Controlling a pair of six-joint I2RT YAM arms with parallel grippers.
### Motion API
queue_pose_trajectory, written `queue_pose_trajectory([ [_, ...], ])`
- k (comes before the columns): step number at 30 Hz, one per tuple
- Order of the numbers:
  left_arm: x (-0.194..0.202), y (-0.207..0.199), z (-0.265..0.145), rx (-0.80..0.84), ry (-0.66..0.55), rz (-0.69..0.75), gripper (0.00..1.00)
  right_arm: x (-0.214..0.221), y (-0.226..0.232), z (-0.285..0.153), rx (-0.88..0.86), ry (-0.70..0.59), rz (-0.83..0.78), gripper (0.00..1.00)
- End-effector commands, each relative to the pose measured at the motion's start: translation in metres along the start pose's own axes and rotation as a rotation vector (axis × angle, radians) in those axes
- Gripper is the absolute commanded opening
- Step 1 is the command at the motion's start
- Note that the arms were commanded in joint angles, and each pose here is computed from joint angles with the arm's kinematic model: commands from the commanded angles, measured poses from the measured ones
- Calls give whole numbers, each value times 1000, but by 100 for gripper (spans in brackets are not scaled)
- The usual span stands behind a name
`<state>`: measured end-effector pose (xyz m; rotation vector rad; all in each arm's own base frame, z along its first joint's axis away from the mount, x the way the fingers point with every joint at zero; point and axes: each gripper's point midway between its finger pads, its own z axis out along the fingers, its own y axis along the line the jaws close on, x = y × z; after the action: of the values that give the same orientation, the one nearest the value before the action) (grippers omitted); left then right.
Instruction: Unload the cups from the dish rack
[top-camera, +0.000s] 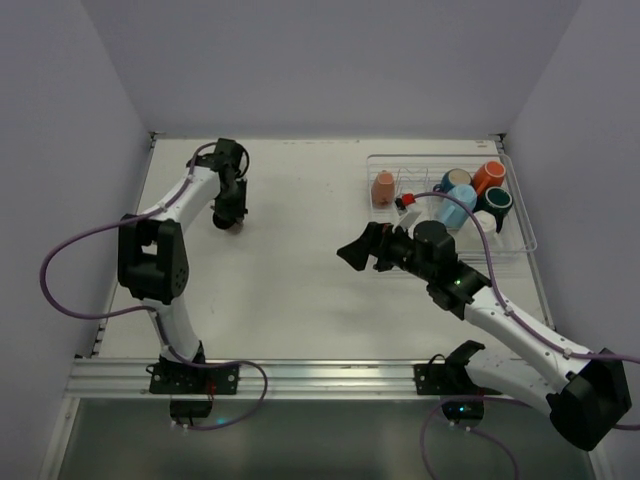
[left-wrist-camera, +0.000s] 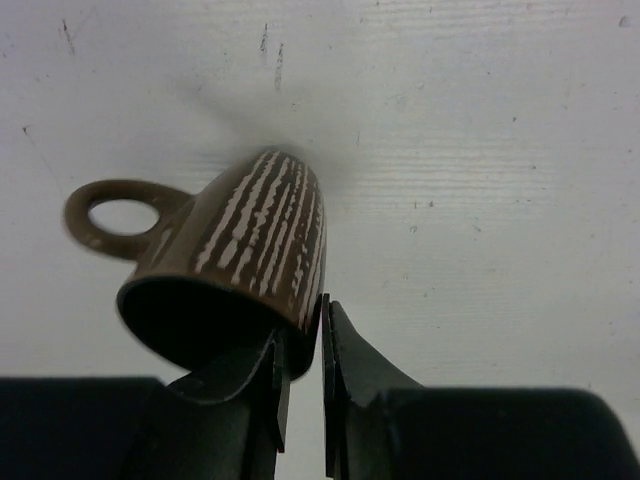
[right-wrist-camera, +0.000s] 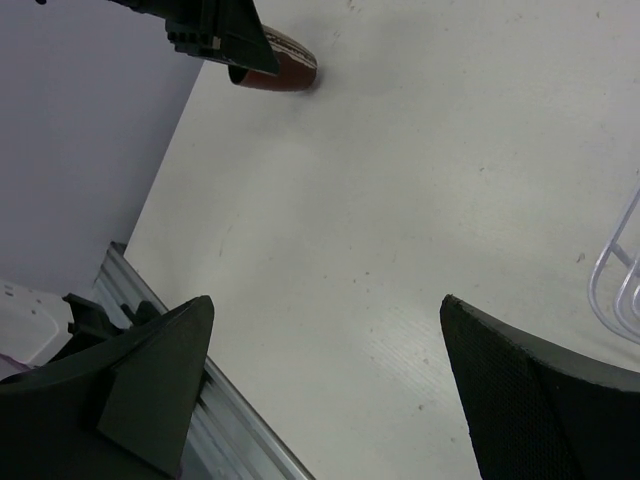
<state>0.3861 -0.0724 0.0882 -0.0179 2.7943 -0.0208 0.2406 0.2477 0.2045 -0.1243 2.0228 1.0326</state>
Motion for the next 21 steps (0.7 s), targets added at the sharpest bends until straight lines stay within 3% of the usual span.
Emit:
queue_pose_trajectory([
  [1,6,-1,-8,25,62,65,23,-13,10,-5,-22,-38,-34,98],
  [8,3,8,5,-39,78,65,40,-11,6,0,-11,-30,-31,98],
  [9,1,9,2,-42,65,64,47,-12,6,0,-10,-32,-31,98],
  [16,-16,4,-21,-15,-57,39,62,-25,3,0,36,-65,-55,98],
  [21,-36,-20,-54,100,-198,31,75,-42,-9,-5,145,-95,-88,95],
])
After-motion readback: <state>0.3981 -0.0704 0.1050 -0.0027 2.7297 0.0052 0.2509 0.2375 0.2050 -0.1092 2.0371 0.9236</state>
